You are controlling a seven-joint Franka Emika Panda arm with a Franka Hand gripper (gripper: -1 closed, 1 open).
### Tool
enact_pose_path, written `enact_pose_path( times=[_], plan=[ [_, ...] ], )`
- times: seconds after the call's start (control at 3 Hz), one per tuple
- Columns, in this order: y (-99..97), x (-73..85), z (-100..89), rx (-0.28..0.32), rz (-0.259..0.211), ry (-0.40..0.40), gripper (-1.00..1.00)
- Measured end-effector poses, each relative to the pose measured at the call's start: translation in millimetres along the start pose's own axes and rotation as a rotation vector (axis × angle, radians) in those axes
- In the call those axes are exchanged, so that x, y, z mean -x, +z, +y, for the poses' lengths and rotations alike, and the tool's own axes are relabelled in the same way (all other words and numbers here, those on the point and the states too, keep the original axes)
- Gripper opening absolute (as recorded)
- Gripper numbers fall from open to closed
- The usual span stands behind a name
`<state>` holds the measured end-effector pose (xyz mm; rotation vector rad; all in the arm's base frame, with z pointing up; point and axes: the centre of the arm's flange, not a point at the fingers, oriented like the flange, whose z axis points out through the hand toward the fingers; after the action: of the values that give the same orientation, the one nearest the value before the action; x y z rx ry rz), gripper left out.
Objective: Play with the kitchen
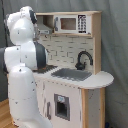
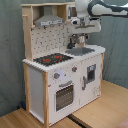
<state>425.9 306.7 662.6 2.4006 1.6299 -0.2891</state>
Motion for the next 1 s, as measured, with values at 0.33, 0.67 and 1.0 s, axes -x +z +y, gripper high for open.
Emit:
enact_pose_path(
  times=[0.33,0.67,1.0],
  plan=[
    [8.8,11.2,3.0,0.006,-0.004,0.019,-1.00],
    [18.4,23.1,6.5,0.014,-0.010,0.041,-1.00],
    [30.1,39.9,11.5,0.028,-0.014,0.077,-1.00]
  ],
)
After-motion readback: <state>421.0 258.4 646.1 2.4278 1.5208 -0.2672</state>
